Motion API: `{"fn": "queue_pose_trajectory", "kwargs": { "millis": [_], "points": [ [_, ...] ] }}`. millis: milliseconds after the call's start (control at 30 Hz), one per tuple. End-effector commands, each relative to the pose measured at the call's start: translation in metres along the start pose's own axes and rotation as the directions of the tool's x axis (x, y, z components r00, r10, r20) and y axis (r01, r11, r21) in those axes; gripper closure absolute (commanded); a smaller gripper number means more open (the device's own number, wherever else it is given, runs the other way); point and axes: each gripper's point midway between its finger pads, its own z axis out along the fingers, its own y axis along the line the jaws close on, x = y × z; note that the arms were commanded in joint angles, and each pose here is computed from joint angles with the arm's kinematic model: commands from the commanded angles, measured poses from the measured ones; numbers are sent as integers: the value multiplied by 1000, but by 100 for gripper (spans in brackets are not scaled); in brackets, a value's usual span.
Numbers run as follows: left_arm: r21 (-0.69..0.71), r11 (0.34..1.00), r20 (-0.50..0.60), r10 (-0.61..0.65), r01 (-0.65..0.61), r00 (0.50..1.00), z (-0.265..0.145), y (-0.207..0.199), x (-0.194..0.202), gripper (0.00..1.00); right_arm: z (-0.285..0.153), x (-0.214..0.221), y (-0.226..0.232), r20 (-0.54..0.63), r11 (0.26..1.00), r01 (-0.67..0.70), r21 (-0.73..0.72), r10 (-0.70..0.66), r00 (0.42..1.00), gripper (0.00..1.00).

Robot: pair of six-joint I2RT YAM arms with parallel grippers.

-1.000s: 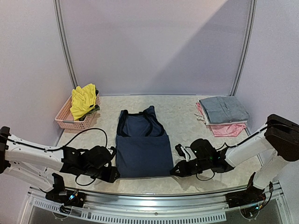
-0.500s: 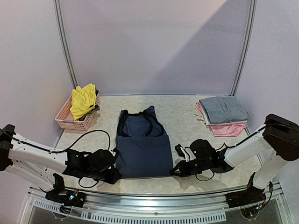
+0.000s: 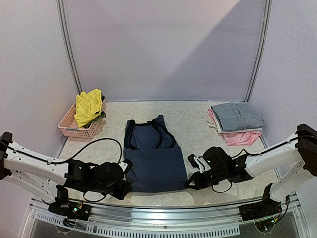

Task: Fold and stack the mixed laundry pile
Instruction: Pick up the 2/3-rectangle-folded tank top from the center of the board, then fold the 2/3-rectangle-folded tank top at the center of the board.

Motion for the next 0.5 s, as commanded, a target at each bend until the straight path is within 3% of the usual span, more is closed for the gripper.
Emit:
{"fn": "queue_pose_trajectory", "kwargs": {
  "millis": [0, 300, 467],
  "points": [
    [3, 999, 17, 51, -51, 999, -20, -18, -1, 100, -27, 10, 2, -30, 993, 47, 110, -44, 999, 100],
    [61, 991, 110, 113, -121, 987, -59, -69, -6, 100, -82, 2, 29, 46, 978, 94, 184, -104, 993, 100],
    [-38, 992, 166, 127, -122, 978, -72, -59, -25, 100, -120, -33, 38, 143, 945, 118, 306, -168, 975, 100]
  ]
}}
